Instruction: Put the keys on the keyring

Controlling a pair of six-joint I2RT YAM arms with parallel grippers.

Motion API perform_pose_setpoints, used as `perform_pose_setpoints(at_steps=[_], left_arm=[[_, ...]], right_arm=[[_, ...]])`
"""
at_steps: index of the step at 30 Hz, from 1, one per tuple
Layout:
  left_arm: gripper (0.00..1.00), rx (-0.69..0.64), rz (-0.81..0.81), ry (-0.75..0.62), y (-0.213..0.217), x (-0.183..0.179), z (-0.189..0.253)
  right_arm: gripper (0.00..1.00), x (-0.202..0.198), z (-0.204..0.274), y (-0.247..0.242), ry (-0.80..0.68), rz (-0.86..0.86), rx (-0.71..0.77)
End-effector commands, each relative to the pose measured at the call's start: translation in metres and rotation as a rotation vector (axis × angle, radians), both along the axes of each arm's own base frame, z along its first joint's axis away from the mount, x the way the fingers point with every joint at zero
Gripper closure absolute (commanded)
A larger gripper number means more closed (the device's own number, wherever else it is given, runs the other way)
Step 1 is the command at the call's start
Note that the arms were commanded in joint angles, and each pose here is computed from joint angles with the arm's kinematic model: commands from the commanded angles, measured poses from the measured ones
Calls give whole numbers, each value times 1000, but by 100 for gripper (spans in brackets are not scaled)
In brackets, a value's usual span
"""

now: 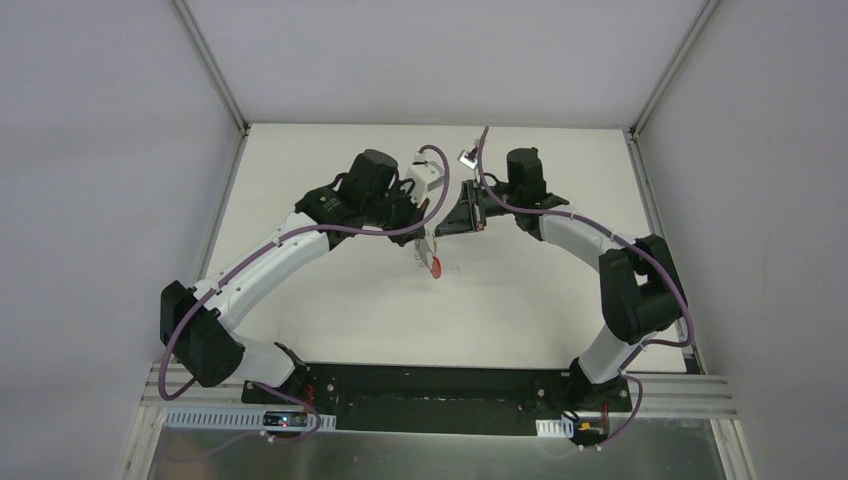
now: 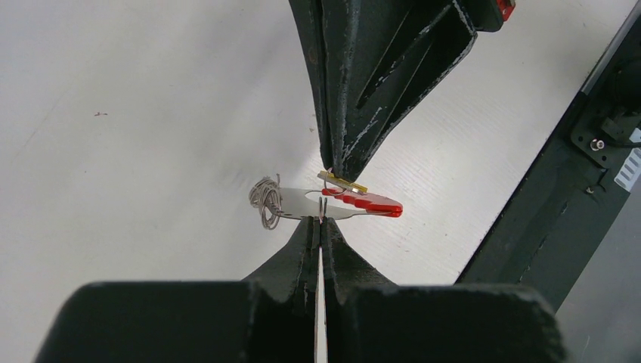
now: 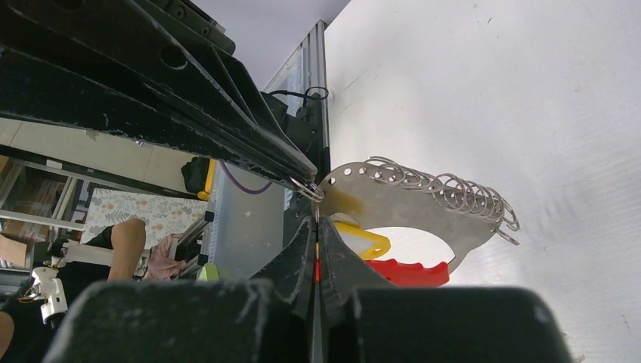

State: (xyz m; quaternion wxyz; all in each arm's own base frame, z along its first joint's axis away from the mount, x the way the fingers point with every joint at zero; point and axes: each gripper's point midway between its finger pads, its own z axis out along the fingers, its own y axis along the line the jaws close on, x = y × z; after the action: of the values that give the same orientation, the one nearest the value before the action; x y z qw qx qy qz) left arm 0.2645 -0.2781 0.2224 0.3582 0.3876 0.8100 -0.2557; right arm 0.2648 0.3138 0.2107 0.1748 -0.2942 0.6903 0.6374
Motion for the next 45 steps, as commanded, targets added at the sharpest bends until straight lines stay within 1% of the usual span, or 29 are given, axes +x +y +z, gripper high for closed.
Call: perform_pose_setpoints(at_steps=[1,20,30,45], left_arm=[[100,-48,-48,-37,-6,-8,16],[100,-47,-61,-12,-10,-9,10],[100,-53,-71,-1,-12,-11,10],[100,-54,-68,-11,-10,-10,10]], right_arm=[[100,-3,26,1,-91,25,44],[100,-9,38,7,-65,57,71],[100,-1,38,10,-59,13,58],[100,2,31,8,-56,8,49]])
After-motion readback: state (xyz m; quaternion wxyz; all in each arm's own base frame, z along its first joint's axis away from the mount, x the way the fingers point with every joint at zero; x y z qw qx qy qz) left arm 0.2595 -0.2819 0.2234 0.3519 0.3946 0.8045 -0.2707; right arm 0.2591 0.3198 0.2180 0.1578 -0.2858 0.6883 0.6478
